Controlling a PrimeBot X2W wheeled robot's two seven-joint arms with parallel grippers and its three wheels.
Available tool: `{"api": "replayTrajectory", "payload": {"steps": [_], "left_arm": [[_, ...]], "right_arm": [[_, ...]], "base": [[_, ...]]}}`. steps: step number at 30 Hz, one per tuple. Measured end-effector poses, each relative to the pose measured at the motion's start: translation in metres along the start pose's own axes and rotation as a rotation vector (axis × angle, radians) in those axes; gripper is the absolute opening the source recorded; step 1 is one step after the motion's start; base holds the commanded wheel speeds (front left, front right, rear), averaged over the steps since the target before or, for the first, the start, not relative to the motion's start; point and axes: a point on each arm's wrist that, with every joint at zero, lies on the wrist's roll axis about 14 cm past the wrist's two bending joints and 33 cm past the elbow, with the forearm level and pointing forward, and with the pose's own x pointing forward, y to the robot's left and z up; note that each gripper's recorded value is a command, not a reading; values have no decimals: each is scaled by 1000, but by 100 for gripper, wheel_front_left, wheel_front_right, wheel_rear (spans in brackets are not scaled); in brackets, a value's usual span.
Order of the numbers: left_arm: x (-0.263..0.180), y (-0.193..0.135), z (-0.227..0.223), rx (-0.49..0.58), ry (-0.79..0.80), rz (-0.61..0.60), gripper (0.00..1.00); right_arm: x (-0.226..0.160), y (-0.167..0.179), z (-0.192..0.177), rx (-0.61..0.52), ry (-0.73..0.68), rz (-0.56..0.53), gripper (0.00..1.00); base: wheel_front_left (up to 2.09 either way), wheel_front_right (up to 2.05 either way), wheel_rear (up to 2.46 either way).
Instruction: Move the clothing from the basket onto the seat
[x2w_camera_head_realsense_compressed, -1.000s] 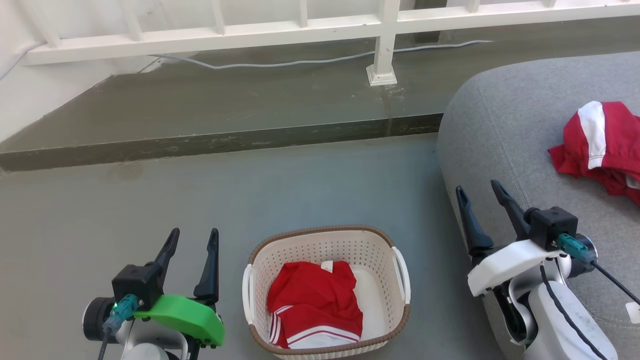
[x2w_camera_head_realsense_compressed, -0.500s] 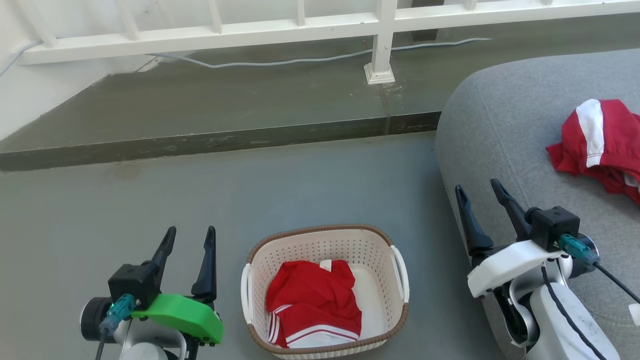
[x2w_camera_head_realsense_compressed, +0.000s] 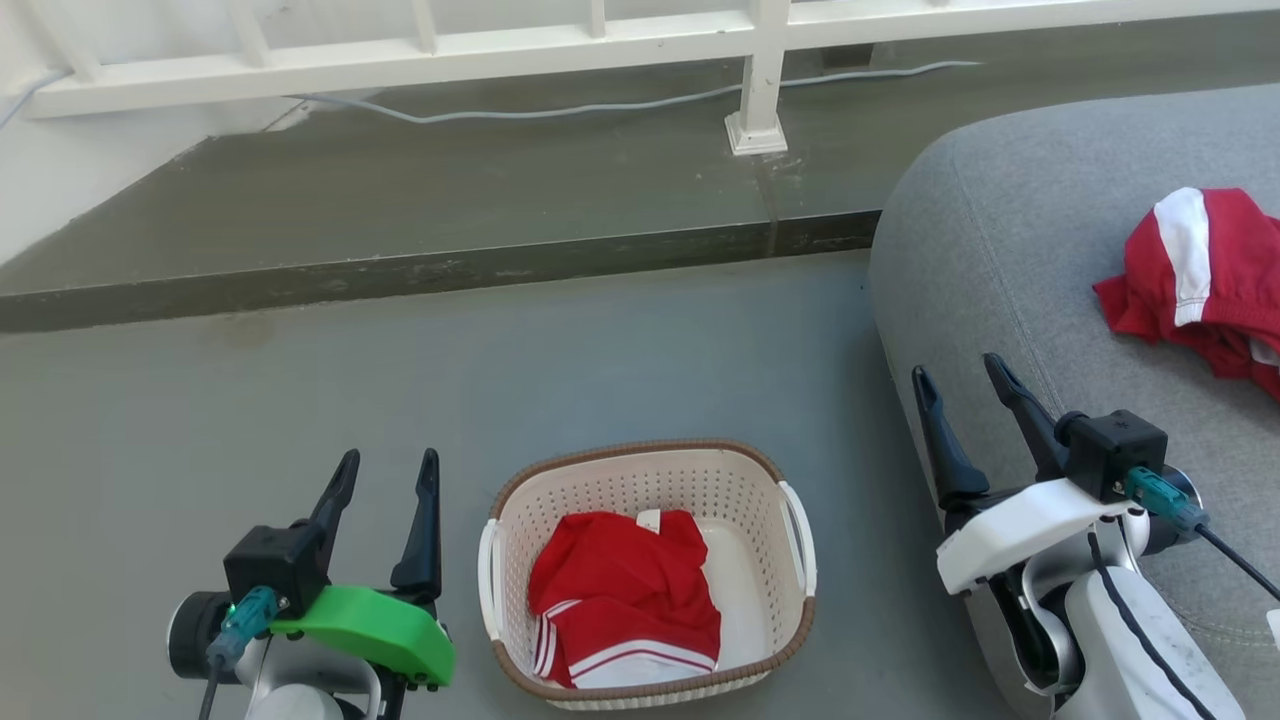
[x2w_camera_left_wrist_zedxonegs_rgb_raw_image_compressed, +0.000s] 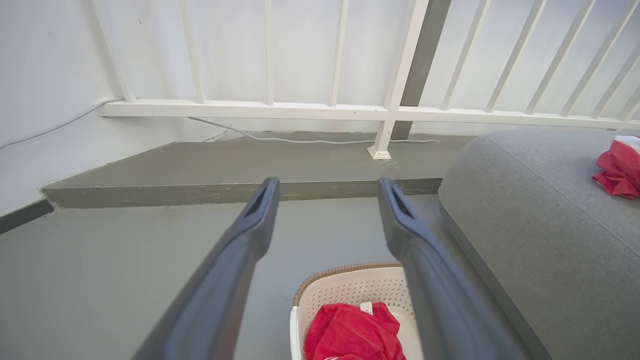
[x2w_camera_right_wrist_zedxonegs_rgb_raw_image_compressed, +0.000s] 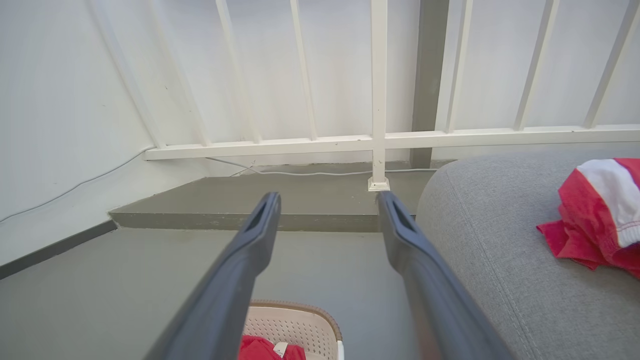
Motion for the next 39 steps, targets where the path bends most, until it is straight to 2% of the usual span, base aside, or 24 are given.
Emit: {"api": "replayTrajectory", "payload": {"steps": [14,22,27,39], "left_arm": [[4,-27,-48,0,173,-91,100],[8,-54,-98,29,344,-230,100],[18,-66,-121,40,399,-299,100],[38,-78,-203,82,629,-442,100]], "right_arm": [[12,-2,-3,11,16,2,100],[31,-9,-7,9,31,0,100],[41,-15,-14,12,43,-8,100],[62,-33,-34,10,76,-43,100]], "base": [[0,0,0],[0,0,0],[0,0,0],[0,0,0]]}}
